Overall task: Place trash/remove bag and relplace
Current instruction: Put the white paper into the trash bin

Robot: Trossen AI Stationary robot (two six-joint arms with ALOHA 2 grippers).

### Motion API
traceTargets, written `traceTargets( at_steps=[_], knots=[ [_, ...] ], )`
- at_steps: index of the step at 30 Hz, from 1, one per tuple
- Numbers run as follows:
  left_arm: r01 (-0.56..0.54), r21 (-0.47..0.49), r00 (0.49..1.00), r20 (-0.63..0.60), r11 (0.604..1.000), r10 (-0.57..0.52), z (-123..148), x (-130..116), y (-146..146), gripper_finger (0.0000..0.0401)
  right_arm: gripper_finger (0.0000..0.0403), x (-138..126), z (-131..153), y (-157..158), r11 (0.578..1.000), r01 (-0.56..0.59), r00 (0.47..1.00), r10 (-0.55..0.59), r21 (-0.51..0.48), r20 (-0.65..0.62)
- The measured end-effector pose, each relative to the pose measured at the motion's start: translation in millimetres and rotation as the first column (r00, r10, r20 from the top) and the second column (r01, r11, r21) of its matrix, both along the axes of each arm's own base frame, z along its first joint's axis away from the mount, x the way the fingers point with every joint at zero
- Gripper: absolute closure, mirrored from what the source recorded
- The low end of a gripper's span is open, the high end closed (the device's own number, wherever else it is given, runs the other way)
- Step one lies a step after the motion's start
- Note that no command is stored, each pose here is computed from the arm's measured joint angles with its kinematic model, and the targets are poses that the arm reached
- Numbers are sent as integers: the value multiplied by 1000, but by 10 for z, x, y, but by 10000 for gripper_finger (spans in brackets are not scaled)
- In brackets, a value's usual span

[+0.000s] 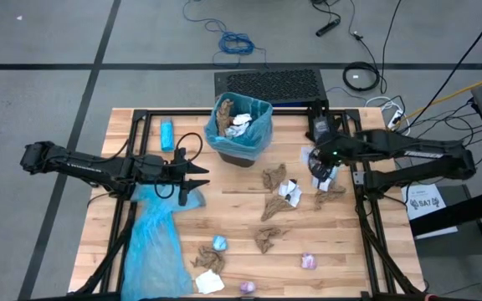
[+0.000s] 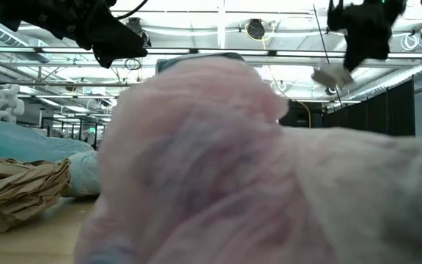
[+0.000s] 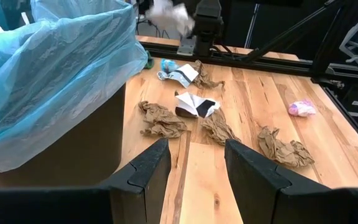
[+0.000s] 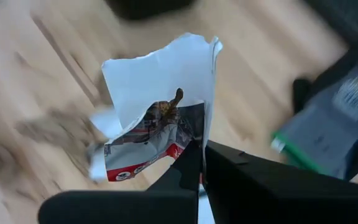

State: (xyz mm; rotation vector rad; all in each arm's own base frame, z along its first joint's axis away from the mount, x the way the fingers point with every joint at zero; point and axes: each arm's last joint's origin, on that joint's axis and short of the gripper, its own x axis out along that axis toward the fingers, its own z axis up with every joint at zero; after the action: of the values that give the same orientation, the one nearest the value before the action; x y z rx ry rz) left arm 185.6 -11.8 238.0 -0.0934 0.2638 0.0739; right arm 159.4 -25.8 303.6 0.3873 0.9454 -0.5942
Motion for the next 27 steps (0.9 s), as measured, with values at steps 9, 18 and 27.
traceTargets(
  at_steps=[9, 18, 27],
  knots=[
    [0, 0, 1000, 1, 1000, 0, 1, 0, 0, 244, 403, 214, 809, 31, 988, 29, 975, 5, -150, 222],
    [0, 0, 1000, 8, 1000, 0, 7, 2, 0, 244, 403, 1008, 1150, -216, 942, -52, 958, 141, -333, 251],
    [0, 0, 1000, 6, 1000, 0, 6, 2, 0, 244, 403, 1607, 1145, -897, 973, -26, 967, 83, -229, 242]
  ],
)
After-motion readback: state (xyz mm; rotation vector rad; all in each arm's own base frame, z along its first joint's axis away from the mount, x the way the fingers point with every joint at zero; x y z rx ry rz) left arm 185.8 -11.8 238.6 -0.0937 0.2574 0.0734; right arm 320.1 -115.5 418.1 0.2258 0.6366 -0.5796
